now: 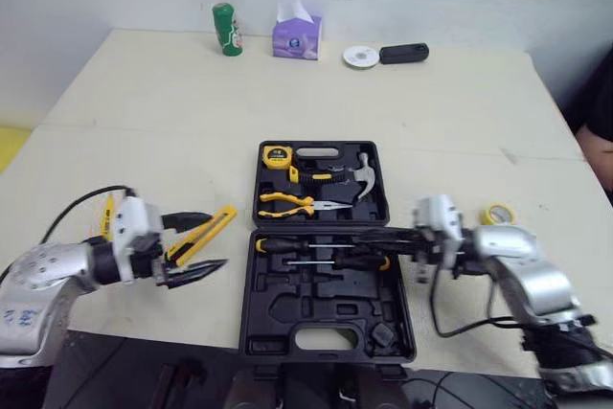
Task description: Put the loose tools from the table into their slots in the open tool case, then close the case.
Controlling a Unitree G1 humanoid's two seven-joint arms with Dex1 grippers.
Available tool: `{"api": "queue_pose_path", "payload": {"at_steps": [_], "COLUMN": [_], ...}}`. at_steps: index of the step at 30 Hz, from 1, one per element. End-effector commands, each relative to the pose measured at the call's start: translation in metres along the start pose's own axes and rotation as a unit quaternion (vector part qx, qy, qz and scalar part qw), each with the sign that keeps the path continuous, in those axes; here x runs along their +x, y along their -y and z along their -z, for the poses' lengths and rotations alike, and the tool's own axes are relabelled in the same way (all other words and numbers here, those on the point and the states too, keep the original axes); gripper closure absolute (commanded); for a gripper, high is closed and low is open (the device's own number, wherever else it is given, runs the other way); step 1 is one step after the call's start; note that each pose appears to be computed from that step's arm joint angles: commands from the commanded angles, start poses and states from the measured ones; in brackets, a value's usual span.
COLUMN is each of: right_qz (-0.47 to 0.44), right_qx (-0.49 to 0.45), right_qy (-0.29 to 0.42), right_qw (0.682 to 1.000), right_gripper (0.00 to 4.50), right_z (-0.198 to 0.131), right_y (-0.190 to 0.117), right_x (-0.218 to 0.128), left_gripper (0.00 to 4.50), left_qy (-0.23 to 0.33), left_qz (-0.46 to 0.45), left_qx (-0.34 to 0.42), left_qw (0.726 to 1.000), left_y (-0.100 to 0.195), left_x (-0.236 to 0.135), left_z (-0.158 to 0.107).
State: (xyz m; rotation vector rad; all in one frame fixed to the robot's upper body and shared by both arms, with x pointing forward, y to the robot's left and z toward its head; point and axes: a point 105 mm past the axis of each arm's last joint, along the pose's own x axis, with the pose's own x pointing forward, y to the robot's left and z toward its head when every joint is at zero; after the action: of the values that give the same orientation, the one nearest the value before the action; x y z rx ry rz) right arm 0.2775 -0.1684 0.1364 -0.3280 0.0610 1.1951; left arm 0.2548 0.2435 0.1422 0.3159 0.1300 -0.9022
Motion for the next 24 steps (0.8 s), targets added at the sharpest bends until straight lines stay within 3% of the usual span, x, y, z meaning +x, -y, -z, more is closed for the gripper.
{"api": "queue_pose_path", "payload": {"at_steps": [1,6,8,12,16,20,24], "right_qz": [0.065,0.208,0.304,0.414,0.577,0.669,0.683], "right_qx": [-0.034,-0.07,-0.077,-0.072,-0.036,-0.014,-0.002], "right_qy": [0.026,-0.01,-0.04,-0.087,-0.121,-0.168,-0.199], "right_qw": [0.997,0.976,0.949,0.903,0.807,0.724,0.703], "right_gripper": [2.64,0.17,0.06,0.06,0.06,0.06,0.06], "right_z": [-0.019,-0.004,0.011,0.033,0.059,0.079,0.091], "right_y": [0.009,0.021,0.024,0.018,-0.002,-0.024,-0.039], "right_x": [-0.037,-0.099,-0.143,-0.203,-0.286,-0.34,-0.355], "left_gripper": [0.0,0.0,0.0,0.0,0.0,0.0,0.0], "left_qy": [-0.009,-0.031,-0.028,-0.06,-0.069,-0.095,-0.071], "left_qz": [-0.115,-0.235,-0.316,-0.389,-0.526,-0.571,-0.616], "left_qx": [0.035,0.002,-0.035,-0.051,-0.069,-0.09,-0.104], "left_qw": [0.993,0.971,0.948,0.918,0.845,0.811,0.777], "left_y": [-0.033,-0.056,-0.064,-0.064,-0.072,-0.066,-0.068], "left_x": [-0.039,-0.096,-0.131,-0.167,-0.223,-0.248,-0.266], "left_z": [0.006,0.031,0.047,0.071,0.09,0.109,0.109]}}
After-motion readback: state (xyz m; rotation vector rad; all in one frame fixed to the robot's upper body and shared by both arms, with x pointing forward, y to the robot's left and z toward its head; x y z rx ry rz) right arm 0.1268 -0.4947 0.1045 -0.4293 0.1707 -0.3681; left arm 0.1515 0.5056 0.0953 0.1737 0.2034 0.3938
